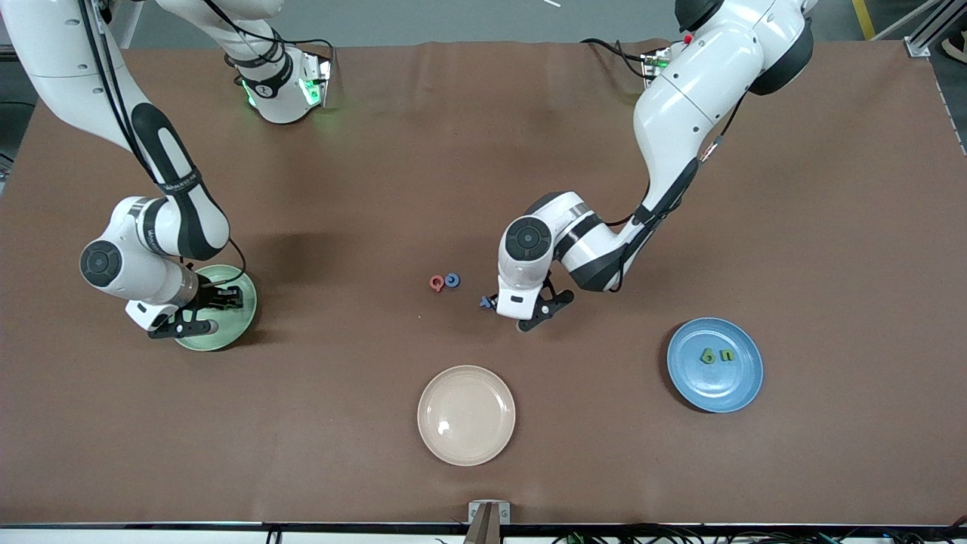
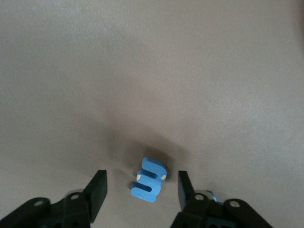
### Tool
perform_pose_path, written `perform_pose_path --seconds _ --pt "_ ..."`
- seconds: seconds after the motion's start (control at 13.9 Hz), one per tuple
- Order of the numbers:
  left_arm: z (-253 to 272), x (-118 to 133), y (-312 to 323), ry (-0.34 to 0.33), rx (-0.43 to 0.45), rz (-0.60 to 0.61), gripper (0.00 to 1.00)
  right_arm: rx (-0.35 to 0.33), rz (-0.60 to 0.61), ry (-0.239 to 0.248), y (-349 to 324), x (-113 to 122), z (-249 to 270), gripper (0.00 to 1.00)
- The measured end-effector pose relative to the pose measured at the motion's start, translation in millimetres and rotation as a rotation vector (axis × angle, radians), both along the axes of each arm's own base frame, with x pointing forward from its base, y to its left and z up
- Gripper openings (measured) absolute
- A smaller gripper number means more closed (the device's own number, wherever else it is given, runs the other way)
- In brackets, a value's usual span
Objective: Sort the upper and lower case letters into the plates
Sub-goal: 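Place the blue E on the blue plate while the right gripper returns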
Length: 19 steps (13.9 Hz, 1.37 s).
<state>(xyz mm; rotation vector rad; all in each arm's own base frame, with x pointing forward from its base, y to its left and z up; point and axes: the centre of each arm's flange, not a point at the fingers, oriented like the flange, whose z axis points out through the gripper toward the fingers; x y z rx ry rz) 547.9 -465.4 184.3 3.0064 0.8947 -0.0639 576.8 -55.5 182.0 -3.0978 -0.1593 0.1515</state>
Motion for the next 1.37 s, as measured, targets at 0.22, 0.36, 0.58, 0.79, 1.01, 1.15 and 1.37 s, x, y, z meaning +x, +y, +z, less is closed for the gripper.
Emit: perform_pose_path --seconds 0.22,0.36,0.58,0.79,1.01,1.15,1.37 --pt "-10 -6 -3 0.015 0.007 -0.006 0.62 0.000 -0.085 0.036 29 7 34 0.87" --pt "-12 -6 -4 0.016 0.005 -0.006 0.59 -0.023 -0.204 0.050 90 7 75 1.00" --pt "-10 -5 -5 0.013 0.002 -0.006 0.45 -0.064 -0.383 0.038 214 -16 114 1.00" --pt "-8 -5 -7 0.009 0.000 -0.008 0.27 -0.093 -0.615 0.016 309 -43 118 1.00" --pt "1 8 5 0.001 0.013 0.013 0.27 -0.093 -0.798 -0.005 363 -49 103 1.00" --pt "30 34 35 -0.012 0.044 0.024 0.27 -0.083 -0.877 -0.018 388 -46 80 0.99" --pt "80 73 106 -0.001 0.108 -0.022 0.27 -0.083 -0.925 -0.020 414 -41 48 0.99"
